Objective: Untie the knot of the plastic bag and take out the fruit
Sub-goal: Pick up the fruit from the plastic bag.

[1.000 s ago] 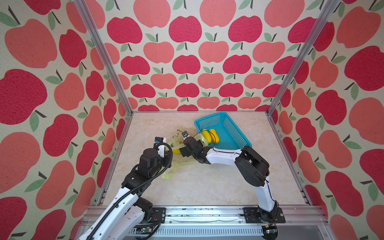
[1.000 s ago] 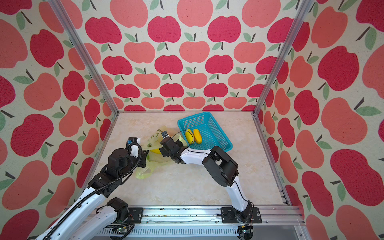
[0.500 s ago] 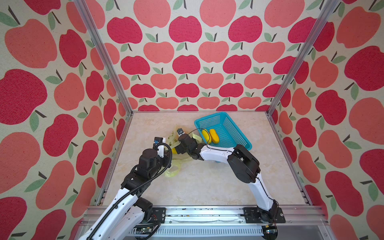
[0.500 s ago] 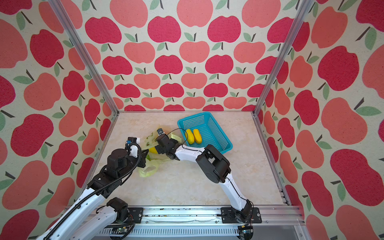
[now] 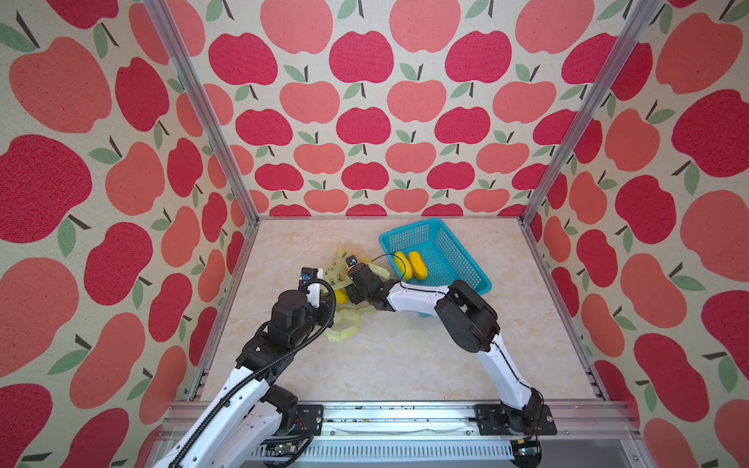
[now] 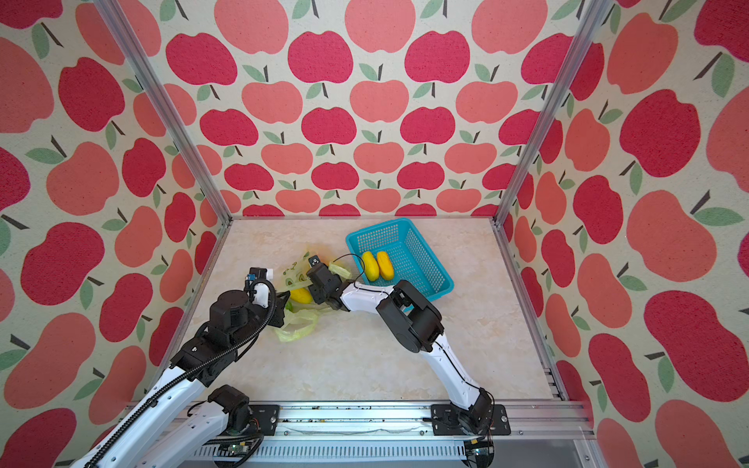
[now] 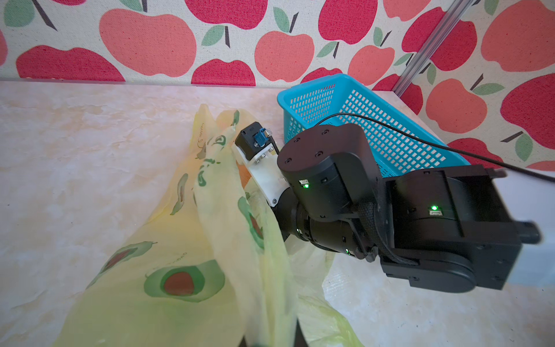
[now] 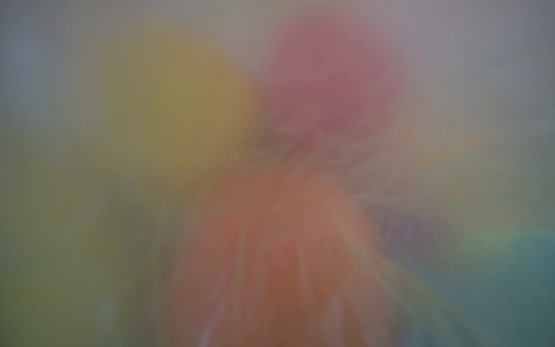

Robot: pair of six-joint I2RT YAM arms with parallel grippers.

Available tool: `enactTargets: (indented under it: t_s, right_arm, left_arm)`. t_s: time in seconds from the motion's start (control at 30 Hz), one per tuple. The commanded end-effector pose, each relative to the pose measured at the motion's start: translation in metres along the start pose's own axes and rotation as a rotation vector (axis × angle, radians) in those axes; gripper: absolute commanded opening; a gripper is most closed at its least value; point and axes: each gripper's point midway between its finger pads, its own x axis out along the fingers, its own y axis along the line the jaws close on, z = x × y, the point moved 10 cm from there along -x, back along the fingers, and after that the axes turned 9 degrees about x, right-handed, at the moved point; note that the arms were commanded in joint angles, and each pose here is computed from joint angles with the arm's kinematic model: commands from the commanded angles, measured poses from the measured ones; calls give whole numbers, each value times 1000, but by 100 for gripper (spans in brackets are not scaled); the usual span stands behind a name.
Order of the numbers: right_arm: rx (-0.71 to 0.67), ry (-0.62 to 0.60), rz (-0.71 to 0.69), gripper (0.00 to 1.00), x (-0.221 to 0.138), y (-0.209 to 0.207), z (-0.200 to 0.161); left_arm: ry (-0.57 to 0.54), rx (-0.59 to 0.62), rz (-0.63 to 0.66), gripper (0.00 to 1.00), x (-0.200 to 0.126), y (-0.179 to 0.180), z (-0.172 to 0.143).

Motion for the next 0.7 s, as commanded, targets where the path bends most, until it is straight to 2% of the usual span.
enactTargets:
  t_s: [0.0, 0.33, 0.67]
  right_arm:
    - [-4, -6, 15, 55, -20, -7, 3]
    - [-108, -194, 119, 43, -123, -2, -6]
    - [-218, -381, 289, 39, -213, -3, -21]
  left_arm:
    - [-4, -6, -7, 0, -1, 0, 0]
    - [1, -7, -12, 0, 0, -1, 0]
    - [-10, -9, -10, 0, -1, -1, 0]
